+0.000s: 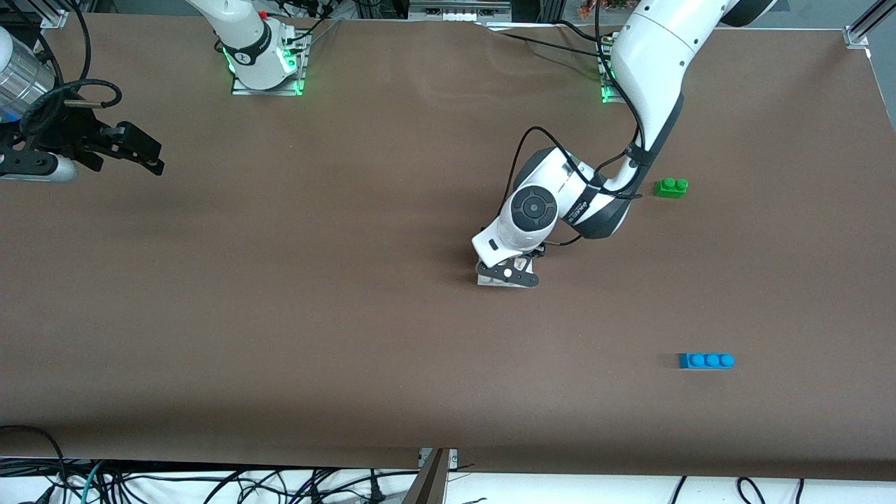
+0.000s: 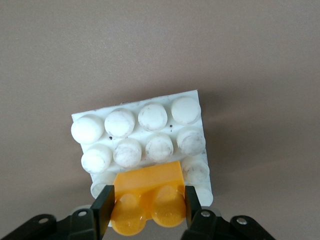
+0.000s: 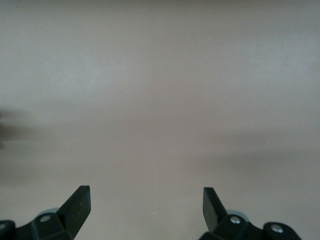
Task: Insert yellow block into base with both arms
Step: 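Press the yellow block down onto the base plate studs with the left gripper, then open the left gripper and lift it away from the base plate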
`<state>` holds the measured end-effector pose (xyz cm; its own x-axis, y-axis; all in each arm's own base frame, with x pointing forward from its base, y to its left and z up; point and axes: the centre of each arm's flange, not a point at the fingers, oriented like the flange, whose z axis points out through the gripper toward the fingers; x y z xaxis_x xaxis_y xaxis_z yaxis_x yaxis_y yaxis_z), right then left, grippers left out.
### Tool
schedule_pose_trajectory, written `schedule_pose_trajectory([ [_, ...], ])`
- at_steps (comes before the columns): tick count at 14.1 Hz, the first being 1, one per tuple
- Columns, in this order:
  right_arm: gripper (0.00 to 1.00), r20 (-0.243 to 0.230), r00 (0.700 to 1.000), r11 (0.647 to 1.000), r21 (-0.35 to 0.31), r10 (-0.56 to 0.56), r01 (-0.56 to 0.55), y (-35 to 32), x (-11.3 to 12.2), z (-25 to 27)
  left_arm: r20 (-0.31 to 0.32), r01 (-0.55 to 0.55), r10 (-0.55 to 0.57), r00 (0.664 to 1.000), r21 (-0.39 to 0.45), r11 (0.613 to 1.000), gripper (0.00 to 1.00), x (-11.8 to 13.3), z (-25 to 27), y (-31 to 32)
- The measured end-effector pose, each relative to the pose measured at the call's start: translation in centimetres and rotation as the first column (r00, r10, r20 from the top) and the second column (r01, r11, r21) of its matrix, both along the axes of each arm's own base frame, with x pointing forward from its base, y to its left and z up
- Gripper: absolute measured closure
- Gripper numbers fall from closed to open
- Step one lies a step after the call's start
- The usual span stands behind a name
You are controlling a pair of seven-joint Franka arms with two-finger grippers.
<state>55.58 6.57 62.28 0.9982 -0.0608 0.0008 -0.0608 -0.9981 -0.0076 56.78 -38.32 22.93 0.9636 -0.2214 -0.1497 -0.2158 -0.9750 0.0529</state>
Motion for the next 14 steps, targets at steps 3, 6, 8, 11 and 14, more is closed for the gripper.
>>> schedule_pose_trajectory([
  [3,0.00,0.000,1.000,1.000,0.000,0.000,0.000,0.00,0.00,0.00,-0.005,0.001,-0.001,1.000,0.003,1.000,0.39,-0.08,-0.40,0.02],
  [6,0.00,0.000,1.000,1.000,0.000,0.000,0.000,0.00,0.00,0.00,-0.008,0.001,-0.001,1.000,0.005,1.000,0.39,-0.11,-0.80,0.04],
  [8,0.00,0.000,1.000,1.000,0.000,0.000,0.000,0.00,0.00,0.00,-0.008,0.001,-0.001,1.000,0.005,1.000,0.39,-0.11,-0.80,0.04],
  [11,0.00,0.000,1.000,1.000,0.000,0.000,0.000,0.00,0.00,0.00,-0.010,-0.005,0.005,1.000,0.006,1.000,0.24,-0.21,-0.85,-0.09],
  [14,0.00,-0.001,1.000,1.000,0.000,0.000,0.000,0.00,0.00,-0.01,-0.009,-0.024,0.025,1.000,0.010,1.000,0.00,-0.27,-0.68,-0.24],
])
